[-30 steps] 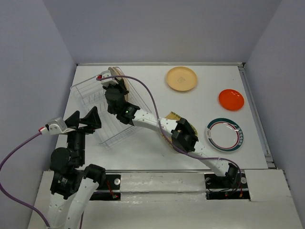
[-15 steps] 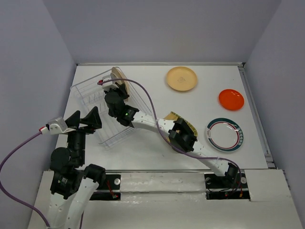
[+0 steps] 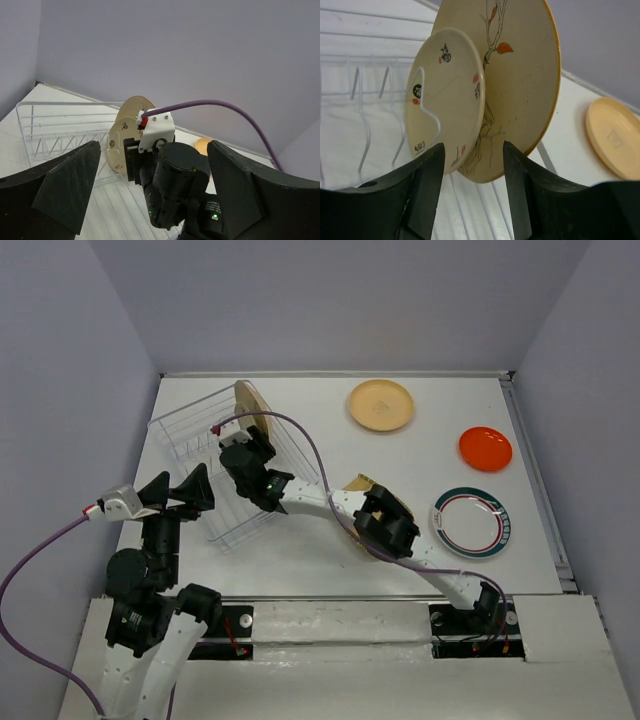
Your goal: Load the plates into the dish rack
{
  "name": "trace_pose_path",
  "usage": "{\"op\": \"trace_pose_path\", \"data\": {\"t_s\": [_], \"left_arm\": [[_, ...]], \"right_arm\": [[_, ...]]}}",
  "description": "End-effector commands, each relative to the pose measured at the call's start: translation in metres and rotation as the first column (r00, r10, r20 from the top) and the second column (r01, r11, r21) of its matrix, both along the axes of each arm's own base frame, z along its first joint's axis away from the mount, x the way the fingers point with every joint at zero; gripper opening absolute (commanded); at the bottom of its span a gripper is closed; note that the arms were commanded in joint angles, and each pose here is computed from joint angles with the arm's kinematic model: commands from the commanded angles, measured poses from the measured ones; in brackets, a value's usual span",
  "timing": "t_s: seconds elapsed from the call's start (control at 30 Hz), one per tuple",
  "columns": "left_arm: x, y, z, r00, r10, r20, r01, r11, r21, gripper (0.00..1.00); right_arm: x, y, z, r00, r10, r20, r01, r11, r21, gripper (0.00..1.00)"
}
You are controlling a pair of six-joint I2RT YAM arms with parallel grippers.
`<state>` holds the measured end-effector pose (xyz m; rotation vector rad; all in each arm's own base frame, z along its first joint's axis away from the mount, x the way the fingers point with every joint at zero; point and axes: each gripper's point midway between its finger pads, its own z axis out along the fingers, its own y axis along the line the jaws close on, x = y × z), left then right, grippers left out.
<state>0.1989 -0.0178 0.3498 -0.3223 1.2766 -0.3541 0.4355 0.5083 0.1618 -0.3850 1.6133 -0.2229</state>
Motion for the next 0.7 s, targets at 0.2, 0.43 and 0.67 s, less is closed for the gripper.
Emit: {"op": "trace_pose_path", "data": {"t_s": [0.2,0.43,0.67], "left_arm": [[0.004,-0.006,0.015,0.999,-0.023,0.035,0.023,1.0,-0.002,0.99],[0.012,-0.015,0.006,0.998,-0.06,0.007,0.06,0.998,0.02,0.99],[0.018,-0.021,0.006,0.997,-0.081,0.006,0.08,0.996,0.028,0.99]], "right_arm": [[-0.075,-0.029,0.084,0.94,0.281,-0.192,-0.187,0.898,0.399,0.65],[-0.143,-0.091,0.039,0.839,0.335,-0.43,-0.12,0.883,0.453,0.79],[-0.174,-0.112,0.012,0.763,0.339,-0.551,-0.026,0.867,0.497,0.89]]}}
